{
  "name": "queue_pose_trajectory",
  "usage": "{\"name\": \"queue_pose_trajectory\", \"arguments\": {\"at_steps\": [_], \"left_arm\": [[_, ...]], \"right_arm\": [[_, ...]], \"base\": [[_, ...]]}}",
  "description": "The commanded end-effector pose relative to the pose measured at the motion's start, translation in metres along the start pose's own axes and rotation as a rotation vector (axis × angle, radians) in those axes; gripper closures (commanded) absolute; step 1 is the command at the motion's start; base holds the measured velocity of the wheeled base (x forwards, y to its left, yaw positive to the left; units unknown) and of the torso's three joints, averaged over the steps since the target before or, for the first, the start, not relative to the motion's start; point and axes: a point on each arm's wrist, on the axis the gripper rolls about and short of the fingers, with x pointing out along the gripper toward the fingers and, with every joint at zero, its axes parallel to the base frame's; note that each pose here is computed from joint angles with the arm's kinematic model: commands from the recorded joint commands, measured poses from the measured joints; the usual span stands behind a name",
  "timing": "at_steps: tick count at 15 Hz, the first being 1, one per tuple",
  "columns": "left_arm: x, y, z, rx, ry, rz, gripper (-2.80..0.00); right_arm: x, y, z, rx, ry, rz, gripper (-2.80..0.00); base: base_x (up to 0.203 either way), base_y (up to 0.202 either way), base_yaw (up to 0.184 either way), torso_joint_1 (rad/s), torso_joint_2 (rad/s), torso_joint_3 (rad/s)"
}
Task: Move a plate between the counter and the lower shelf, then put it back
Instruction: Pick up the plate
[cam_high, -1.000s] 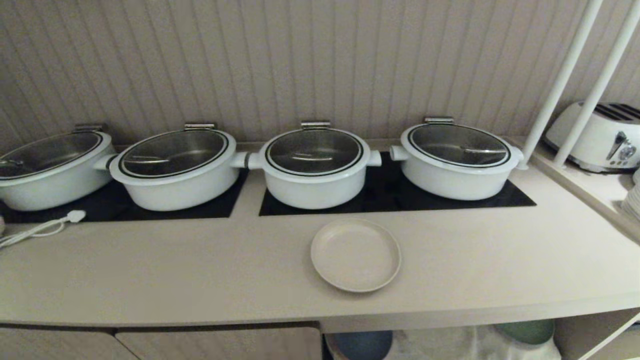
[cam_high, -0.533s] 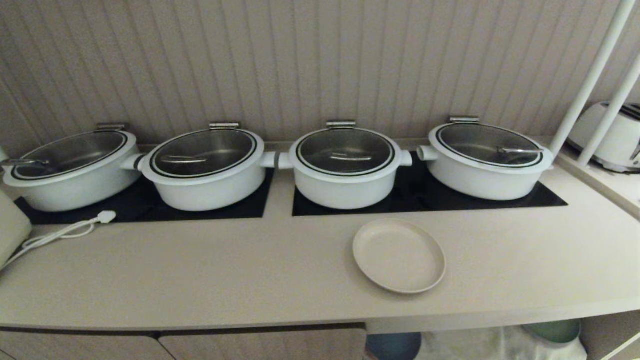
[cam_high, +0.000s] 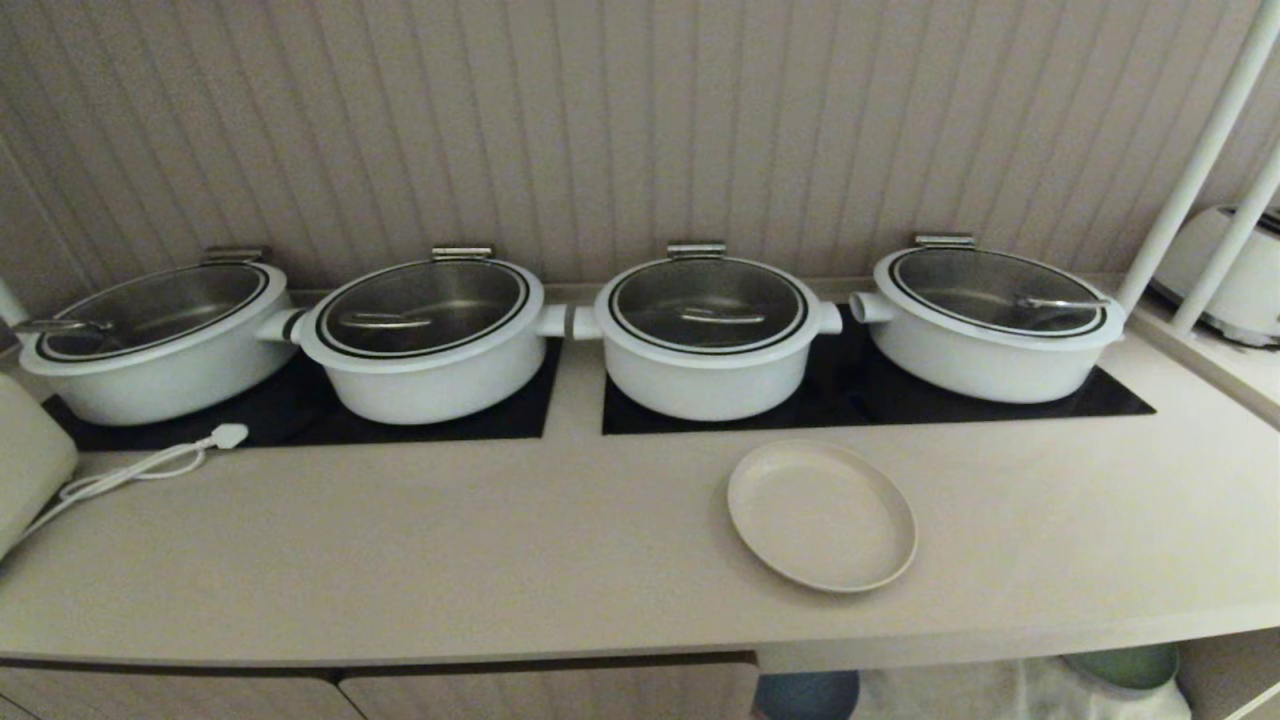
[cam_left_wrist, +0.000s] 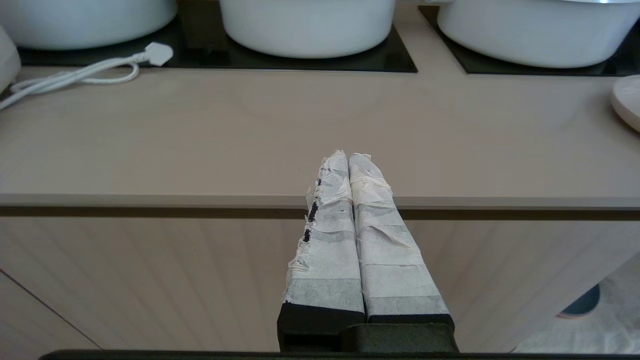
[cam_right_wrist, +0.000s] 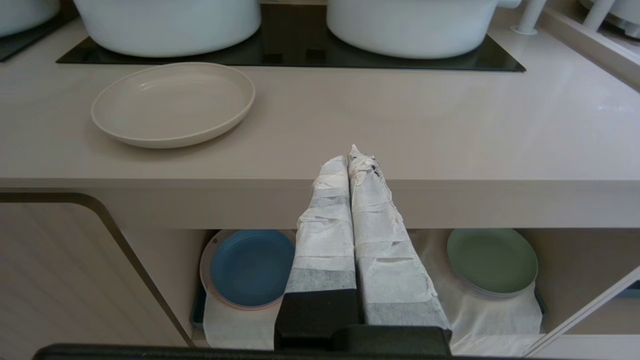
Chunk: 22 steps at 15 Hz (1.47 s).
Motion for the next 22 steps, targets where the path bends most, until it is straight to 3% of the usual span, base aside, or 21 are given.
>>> {"name": "queue_pose_trajectory", "arguments": {"at_steps": [1, 17, 22], "left_arm": [[0.0, 0.0, 0.0, -0.001, 0.0, 0.001, 0.0], [0.0, 0.0, 0.0, -0.001, 0.0, 0.001, 0.0], [0.0, 0.0, 0.0, -0.001, 0.0, 0.001, 0.0]], "right_arm": [[0.0, 0.0, 0.0, 0.0, 0.0, 0.0, 0.0], [0.0, 0.0, 0.002, -0.009, -0.004, 0.012, 0.0], [-0.002, -0.001, 0.039, 0.002, 0.029, 0.027, 0.0]], "base": [[0.0, 0.0, 0.0, 0.0, 0.0, 0.0], [0.0, 0.0, 0.0, 0.0, 0.0, 0.0], [0.0, 0.0, 0.0, 0.0, 0.0, 0.0]]}}
